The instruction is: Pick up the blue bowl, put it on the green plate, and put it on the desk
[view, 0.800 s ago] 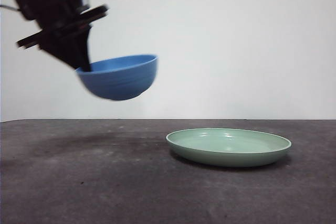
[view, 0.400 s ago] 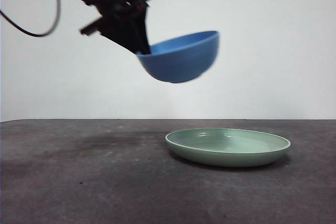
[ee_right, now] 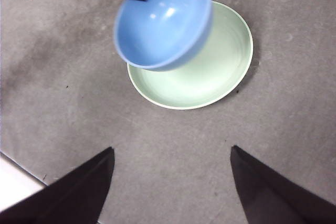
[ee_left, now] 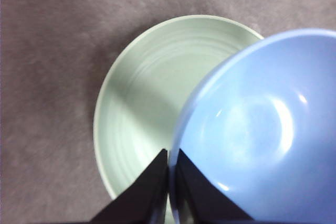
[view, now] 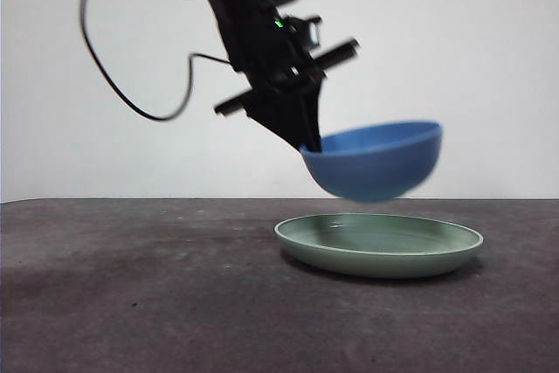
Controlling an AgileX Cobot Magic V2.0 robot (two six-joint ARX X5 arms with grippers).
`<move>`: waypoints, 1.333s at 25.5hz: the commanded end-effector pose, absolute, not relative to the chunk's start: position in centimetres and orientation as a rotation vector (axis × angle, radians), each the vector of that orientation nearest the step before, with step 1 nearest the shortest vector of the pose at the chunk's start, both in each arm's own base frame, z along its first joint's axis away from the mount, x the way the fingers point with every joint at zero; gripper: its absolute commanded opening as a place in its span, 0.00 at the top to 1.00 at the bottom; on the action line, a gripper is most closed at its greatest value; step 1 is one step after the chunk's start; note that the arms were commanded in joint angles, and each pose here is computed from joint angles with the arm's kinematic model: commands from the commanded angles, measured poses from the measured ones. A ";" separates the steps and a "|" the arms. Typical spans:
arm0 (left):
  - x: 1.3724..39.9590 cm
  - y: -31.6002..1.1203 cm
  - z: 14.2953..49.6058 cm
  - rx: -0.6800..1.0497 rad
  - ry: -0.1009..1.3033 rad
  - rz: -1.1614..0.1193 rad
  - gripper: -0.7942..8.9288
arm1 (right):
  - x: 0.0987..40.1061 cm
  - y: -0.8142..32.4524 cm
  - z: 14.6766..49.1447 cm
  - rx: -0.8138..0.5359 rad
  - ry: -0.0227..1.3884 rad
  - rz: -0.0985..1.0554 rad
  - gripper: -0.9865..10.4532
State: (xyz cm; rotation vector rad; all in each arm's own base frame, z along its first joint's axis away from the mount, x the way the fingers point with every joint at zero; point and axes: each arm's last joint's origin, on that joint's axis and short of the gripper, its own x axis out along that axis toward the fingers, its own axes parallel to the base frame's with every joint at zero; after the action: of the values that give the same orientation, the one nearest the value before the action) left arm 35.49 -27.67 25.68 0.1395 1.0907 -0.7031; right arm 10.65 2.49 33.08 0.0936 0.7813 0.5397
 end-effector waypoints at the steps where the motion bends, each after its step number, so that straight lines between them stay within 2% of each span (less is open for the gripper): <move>1: 36.4 -29.3 24.6 0.164 1.108 -0.708 0.90 | 10.1 2.5 33.7 0.098 0.764 0.539 0.60; 7: 37.2 -30.7 22.8 0.215 1.146 -0.679 0.90 | 9.2 2.3 33.7 0.085 0.765 0.507 0.60; 14: 36.9 -30.6 22.1 0.245 1.198 -0.676 0.90 | 9.1 2.3 33.7 0.086 0.771 0.508 0.60; 18: 36.9 -30.6 22.1 0.245 1.199 -0.675 0.82 | 9.0 2.2 33.6 0.088 0.786 0.508 0.60; 20: 36.8 -30.7 22.1 0.244 1.196 -0.677 0.81 | 8.8 2.2 33.6 0.088 0.789 0.507 0.60; 24: 36.8 -30.9 22.4 0.236 1.183 -0.682 0.61 | 8.6 2.2 33.6 0.087 0.784 0.507 0.60; 26: 36.7 -30.9 23.1 0.234 1.174 -0.684 0.54 | 8.6 2.2 33.6 0.087 0.784 0.507 0.60; 29: 36.9 -30.4 25.7 0.218 1.131 -0.687 0.53 | 8.6 2.2 33.6 0.087 0.784 0.507 0.60; 34: 35.6 -27.3 33.5 0.143 0.952 -0.687 0.53 | 8.6 2.2 33.6 0.083 0.782 0.497 0.60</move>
State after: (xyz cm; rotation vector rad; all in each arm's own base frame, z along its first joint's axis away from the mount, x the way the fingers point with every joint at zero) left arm 35.90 -27.21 31.77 0.1562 1.0076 -0.6753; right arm 8.62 2.13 33.06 0.0784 0.8010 0.4957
